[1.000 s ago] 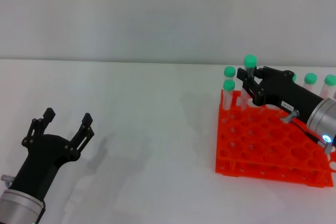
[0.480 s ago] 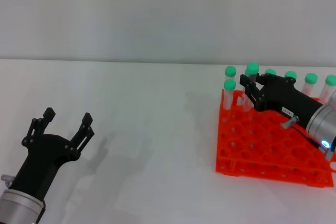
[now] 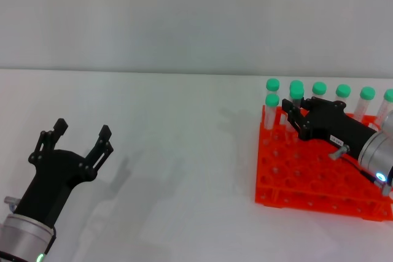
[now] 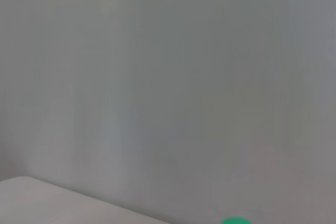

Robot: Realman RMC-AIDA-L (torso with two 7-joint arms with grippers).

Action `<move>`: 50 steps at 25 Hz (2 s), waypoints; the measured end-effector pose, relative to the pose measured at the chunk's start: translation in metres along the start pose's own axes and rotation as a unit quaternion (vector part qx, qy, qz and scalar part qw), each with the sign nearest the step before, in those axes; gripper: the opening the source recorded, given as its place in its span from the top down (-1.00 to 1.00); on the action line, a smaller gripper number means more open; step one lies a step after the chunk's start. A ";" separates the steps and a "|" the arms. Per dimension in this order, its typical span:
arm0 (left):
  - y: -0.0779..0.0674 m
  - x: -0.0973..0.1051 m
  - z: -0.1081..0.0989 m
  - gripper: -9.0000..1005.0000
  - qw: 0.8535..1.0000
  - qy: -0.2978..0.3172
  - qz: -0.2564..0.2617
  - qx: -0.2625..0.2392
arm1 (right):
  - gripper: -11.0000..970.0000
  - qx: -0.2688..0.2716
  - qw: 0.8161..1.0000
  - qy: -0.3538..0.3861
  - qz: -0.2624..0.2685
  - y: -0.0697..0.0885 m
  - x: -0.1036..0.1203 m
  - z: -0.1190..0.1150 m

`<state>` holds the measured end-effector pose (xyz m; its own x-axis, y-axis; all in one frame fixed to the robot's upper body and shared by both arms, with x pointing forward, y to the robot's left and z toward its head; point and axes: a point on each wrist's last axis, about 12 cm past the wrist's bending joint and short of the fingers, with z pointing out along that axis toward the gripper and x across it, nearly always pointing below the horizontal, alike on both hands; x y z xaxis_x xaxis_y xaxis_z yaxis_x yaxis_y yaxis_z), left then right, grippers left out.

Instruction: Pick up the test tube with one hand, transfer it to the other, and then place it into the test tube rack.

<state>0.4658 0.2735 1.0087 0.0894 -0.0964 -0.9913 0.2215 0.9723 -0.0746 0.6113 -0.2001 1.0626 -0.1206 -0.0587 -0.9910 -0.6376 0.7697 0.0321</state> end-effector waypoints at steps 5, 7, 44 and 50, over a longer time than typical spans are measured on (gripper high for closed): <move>0.000 -0.001 0.002 -0.77 1.000 -0.002 0.001 0.002 | 0.36 0.000 1.000 -0.001 0.001 0.000 0.001 -0.001; 0.001 -0.001 0.002 -0.77 1.000 -0.003 0.001 0.001 | 0.33 0.000 1.000 0.000 0.001 0.000 0.002 -0.003; 0.017 -0.005 0.012 -0.77 0.998 -0.013 -0.012 -0.054 | -0.80 0.305 0.949 -0.076 0.025 -0.079 0.045 -0.155; 0.017 -0.005 0.012 -0.77 0.998 -0.014 -0.016 -0.054 | -0.80 0.308 0.948 -0.073 0.034 -0.077 0.048 -0.155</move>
<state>0.4813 0.2880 1.0139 0.1111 -0.1331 -0.9849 0.1189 0.9857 -0.1198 0.5368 -0.3602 1.0327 -0.0105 0.0573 -0.9983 -0.0616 0.9964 0.0578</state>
